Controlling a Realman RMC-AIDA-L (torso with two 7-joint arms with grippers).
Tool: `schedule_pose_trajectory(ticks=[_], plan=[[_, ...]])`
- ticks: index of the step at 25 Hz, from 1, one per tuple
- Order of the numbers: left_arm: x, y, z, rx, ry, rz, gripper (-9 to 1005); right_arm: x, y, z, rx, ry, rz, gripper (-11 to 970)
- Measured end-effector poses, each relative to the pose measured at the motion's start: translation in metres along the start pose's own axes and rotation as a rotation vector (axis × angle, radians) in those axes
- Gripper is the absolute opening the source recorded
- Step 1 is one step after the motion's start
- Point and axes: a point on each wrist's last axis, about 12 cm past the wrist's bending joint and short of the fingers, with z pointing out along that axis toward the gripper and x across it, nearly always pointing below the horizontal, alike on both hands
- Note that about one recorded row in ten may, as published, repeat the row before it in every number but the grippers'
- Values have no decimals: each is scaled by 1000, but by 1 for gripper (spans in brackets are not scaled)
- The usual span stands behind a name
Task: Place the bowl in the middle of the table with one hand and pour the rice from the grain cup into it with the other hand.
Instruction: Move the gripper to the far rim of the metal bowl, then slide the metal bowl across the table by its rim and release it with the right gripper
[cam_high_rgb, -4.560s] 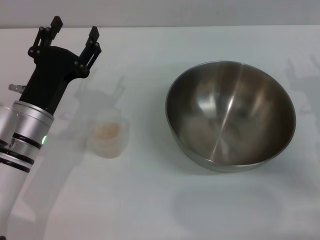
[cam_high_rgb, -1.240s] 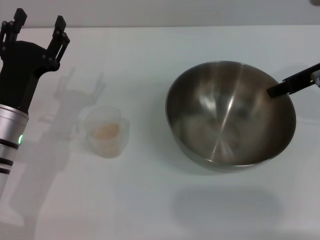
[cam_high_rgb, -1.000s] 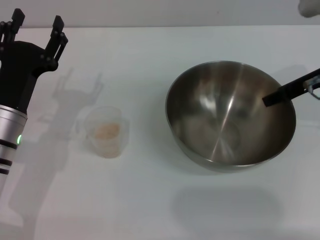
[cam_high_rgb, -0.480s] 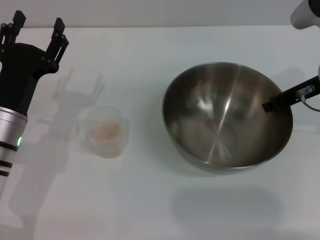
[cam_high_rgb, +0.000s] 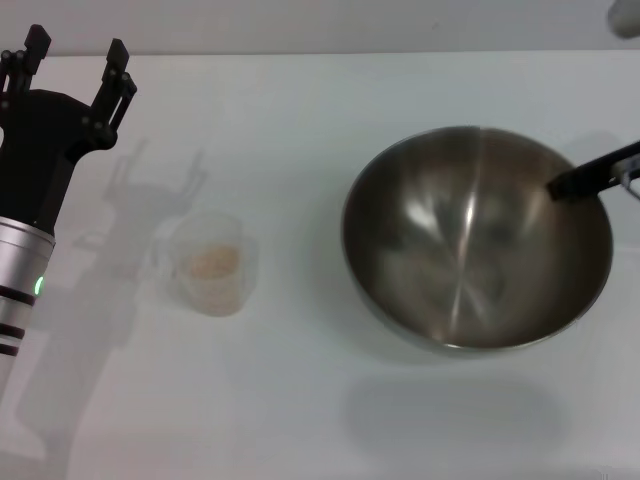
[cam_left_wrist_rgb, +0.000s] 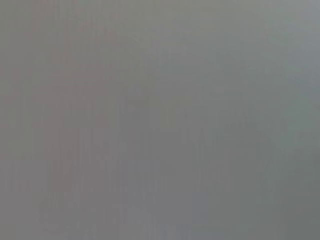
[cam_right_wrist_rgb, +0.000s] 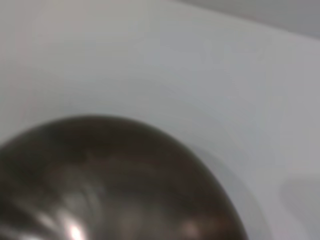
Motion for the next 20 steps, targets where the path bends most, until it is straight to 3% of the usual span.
schedule_pose_trajectory(ticks=[5, 7, 20], plan=[[0, 1, -1, -4, 1, 0, 756, -8, -5, -17, 32, -100, 5, 28], [0, 1, -1, -5, 1, 1, 755, -11, -1, -19, -3, -133, 1, 20], [0, 2, 1, -6, 3, 2, 752, -17, 11, -2, -161, -140, -6, 11]])
